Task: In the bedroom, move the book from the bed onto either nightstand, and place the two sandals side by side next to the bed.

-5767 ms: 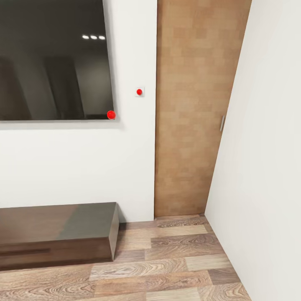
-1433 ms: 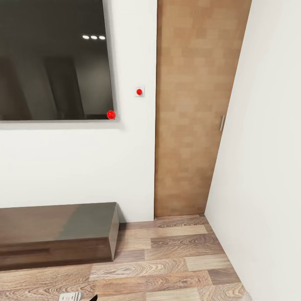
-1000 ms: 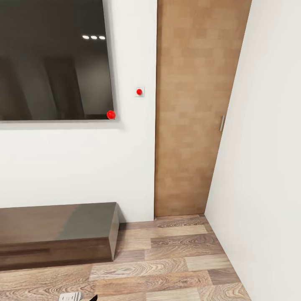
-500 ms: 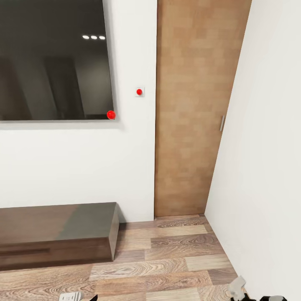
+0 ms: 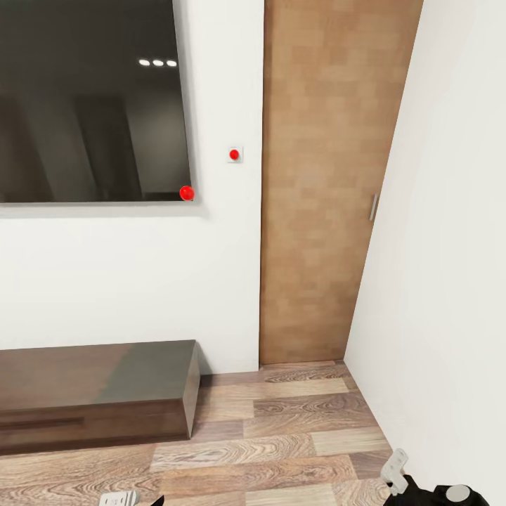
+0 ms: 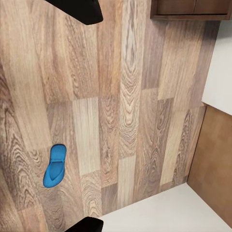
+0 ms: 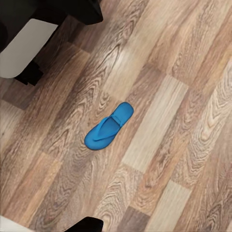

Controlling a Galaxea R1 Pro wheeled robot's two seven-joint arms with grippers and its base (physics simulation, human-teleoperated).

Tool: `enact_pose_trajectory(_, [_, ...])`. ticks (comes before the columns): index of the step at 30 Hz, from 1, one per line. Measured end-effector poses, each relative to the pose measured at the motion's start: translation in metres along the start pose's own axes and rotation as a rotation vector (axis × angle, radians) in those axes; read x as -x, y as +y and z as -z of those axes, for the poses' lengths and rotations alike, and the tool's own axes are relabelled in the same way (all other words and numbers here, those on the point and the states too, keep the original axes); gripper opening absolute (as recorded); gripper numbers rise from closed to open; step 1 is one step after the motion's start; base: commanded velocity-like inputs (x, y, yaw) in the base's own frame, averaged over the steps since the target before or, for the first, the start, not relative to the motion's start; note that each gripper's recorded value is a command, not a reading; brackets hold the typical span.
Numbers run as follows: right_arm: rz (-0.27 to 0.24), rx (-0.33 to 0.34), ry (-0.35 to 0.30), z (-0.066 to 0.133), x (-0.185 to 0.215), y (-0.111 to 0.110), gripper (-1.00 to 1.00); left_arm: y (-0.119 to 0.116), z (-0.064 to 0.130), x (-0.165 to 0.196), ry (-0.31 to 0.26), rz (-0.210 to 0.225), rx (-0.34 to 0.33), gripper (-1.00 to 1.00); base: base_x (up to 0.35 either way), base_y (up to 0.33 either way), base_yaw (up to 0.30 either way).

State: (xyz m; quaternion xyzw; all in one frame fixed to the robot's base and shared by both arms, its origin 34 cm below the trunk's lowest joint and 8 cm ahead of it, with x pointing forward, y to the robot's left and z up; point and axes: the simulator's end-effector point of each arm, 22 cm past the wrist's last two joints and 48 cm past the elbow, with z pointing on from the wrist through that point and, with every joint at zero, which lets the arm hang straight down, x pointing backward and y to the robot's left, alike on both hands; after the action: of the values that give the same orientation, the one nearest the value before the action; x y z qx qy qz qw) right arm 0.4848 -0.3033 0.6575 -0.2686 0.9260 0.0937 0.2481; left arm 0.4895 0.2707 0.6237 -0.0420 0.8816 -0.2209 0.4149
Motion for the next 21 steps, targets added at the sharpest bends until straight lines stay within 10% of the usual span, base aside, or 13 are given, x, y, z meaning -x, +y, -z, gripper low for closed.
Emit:
enact_pose_trajectory(6, [0.031, -0.021, 0.046, -0.002, -0.007, -0.003, 1.0, 0.0, 0.0, 0.0, 0.0, 0.0, 0.0, 1.0, 0.0, 0.0, 0.0])
enact_pose_trajectory(9, [0.178, -0.115, 0.105, 0.005, 0.038, -0.043, 1.0, 0.0, 0.0, 0.0, 0.0, 0.001, 0.0, 1.0, 0.0, 0.0, 0.0])
enact_pose_trajectory(21, [0.136, 0.181, 0.203, -0.049, 0.092, -0.003, 1.0, -0.004, -0.002, -0.001, 0.0, 0.005, -0.004, 1.0, 0.0, 0.0, 0.0])
